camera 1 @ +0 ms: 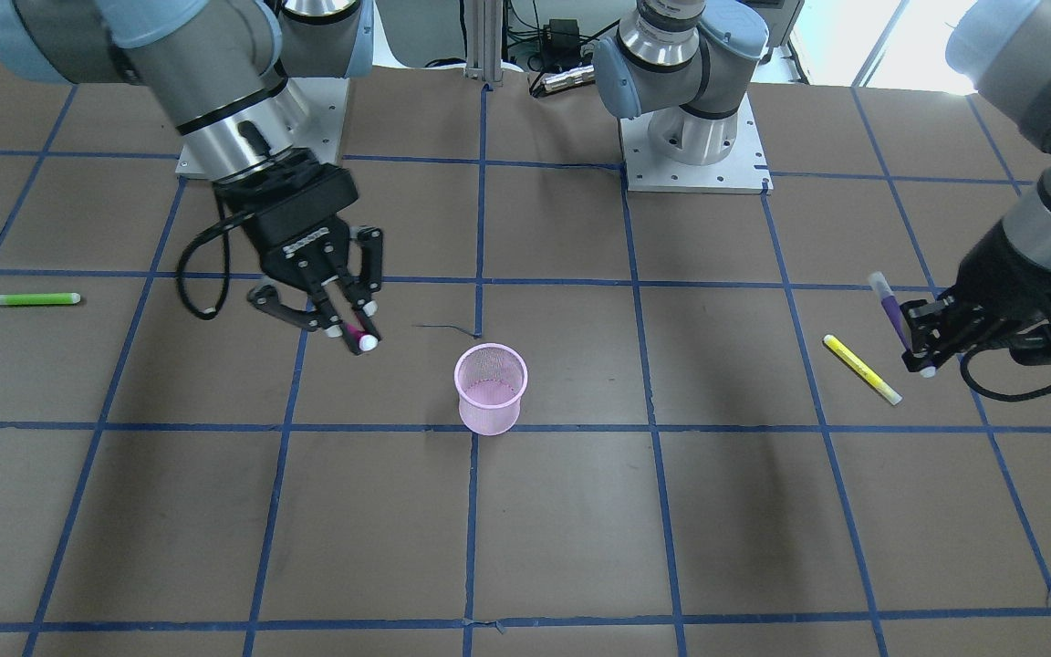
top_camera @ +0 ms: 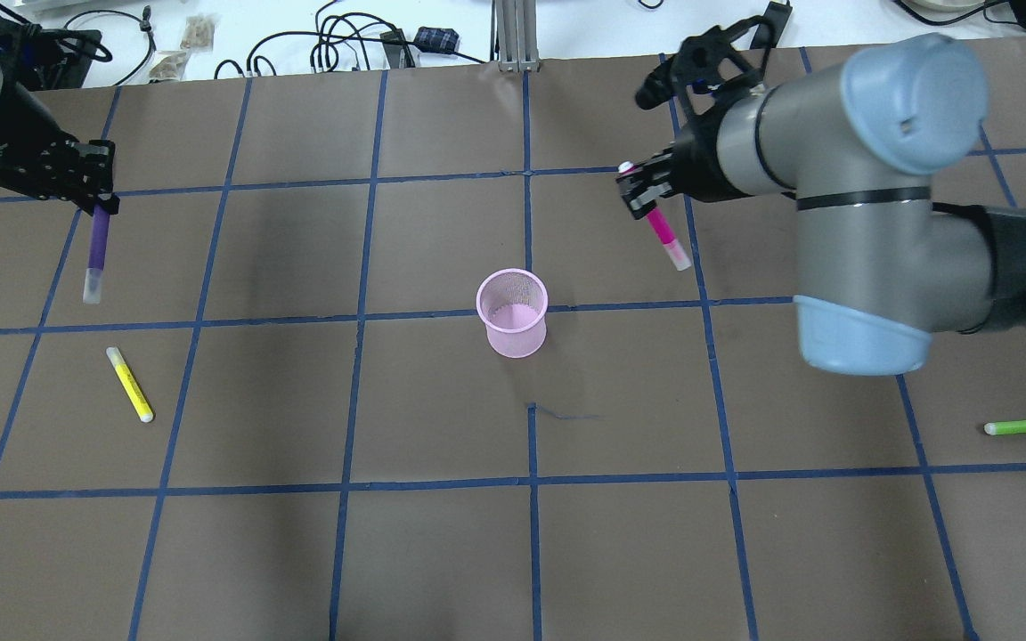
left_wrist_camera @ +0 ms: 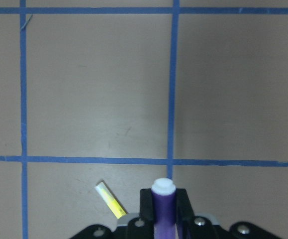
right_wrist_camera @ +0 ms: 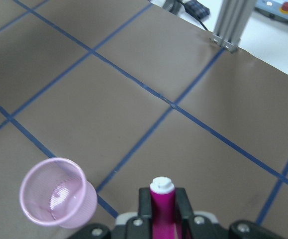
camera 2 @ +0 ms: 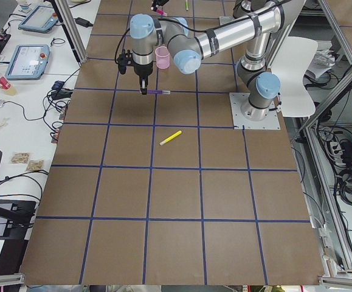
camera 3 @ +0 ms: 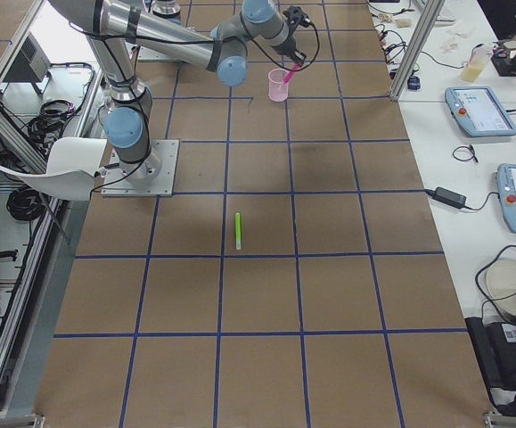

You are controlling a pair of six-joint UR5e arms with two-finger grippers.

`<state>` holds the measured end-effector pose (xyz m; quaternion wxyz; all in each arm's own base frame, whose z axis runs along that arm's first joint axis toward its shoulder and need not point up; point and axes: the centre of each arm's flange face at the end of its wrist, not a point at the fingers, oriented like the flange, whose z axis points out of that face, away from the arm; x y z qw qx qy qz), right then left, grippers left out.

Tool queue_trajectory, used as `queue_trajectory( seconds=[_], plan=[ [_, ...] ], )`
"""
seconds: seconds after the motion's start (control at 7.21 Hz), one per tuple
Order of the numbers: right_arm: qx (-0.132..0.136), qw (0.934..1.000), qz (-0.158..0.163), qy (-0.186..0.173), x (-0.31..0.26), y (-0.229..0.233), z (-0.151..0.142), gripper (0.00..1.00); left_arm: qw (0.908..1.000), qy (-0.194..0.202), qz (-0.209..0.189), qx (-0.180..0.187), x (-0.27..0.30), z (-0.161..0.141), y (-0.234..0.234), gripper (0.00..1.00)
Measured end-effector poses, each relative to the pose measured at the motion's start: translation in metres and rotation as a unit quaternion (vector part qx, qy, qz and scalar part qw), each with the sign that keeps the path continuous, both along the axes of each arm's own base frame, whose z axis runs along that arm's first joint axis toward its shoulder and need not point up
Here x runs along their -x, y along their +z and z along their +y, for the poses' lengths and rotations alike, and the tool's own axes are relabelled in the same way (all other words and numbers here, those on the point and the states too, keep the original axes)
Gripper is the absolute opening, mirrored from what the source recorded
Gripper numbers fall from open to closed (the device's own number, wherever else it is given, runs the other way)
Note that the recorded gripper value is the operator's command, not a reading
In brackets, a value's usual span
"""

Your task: Insert purple and pink pens into pink cup

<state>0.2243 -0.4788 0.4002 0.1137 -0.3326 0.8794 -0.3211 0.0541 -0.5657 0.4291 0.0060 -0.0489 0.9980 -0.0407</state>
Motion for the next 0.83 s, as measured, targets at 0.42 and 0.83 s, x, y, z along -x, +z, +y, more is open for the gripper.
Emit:
queue_trajectory(
  seconds=[0.42, 0.83],
  plan=[
    [0.057, 0.9971, -0.047, 0.019, -0.085, -0.039, 0.006, 0.00, 0.9996, 0.027, 0.003, 0.004, 0.074, 0.017, 0.025, 0.00],
    [0.061, 0.9955, -0.070, 0.019, -0.120, -0.086, 0.005, 0.00, 0.9995, 0.030, 0.004, 0.003, 0.081, 0.019, 0.027, 0.00]
  ],
)
